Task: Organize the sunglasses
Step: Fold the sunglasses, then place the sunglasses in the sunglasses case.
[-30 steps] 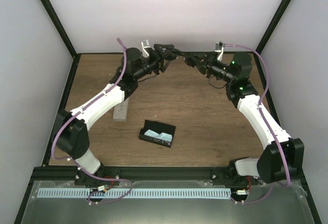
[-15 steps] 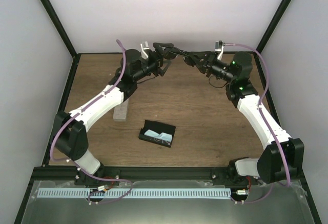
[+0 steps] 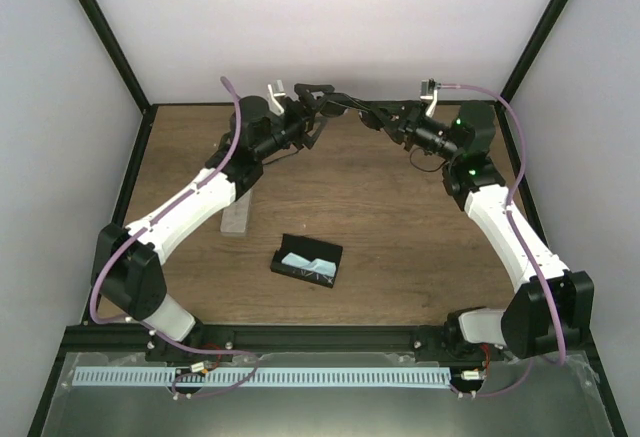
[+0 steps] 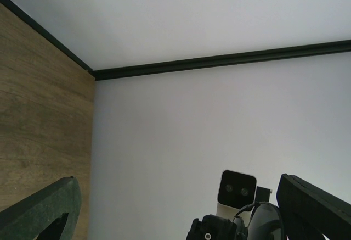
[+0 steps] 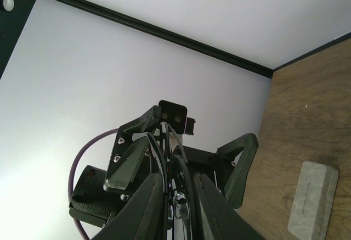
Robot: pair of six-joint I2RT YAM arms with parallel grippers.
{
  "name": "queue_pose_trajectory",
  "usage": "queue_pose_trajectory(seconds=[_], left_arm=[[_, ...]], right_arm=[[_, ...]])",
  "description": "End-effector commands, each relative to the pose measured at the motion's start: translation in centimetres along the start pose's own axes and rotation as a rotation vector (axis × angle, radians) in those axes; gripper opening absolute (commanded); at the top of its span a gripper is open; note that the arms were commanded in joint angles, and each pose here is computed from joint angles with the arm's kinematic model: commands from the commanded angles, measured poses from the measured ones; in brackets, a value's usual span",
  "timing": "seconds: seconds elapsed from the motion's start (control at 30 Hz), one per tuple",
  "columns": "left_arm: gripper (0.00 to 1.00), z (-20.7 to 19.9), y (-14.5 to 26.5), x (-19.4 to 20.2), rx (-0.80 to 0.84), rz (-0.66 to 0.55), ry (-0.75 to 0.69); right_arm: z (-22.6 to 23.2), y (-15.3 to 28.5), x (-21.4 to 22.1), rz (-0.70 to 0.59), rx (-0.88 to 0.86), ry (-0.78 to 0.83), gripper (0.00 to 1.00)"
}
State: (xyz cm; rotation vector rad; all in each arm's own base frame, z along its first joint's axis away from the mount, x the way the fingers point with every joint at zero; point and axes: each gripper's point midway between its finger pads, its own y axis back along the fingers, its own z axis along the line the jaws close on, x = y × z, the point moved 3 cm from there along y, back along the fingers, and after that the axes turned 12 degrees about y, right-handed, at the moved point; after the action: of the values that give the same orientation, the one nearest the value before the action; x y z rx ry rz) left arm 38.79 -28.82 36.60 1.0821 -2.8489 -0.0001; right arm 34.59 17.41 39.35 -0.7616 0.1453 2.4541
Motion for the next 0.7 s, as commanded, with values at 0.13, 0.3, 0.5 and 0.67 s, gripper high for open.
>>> queue_pose_trajectory(seconds=[0.13, 0.3, 0.5, 0.67], left_arm=[[1.00, -2.6, 1.7, -1.1, 0.072, -0.062, -0.046], [1.00, -2.8, 2.3, -1.8, 0.075, -0.087, -0.045], [1.00, -2.6, 3.0, -2.5, 0.073, -0.109, -0.043], [1.00, -2.4, 3.9, -3.3, 0.044, -0.149, -0.070]], right_arm=[[1.0, 1.2, -0.6, -0.009, -0.019, 0.037, 0.14], [0.7, 1.4, -0.6, -0.009, -0.016, 0.032, 0.14], [0.5, 1.5, -0.6, -0.006, -0.015, 0.031, 0.14], [0.4, 1.7, 0.0, 0.013, -0.008, 0.034, 0.14]])
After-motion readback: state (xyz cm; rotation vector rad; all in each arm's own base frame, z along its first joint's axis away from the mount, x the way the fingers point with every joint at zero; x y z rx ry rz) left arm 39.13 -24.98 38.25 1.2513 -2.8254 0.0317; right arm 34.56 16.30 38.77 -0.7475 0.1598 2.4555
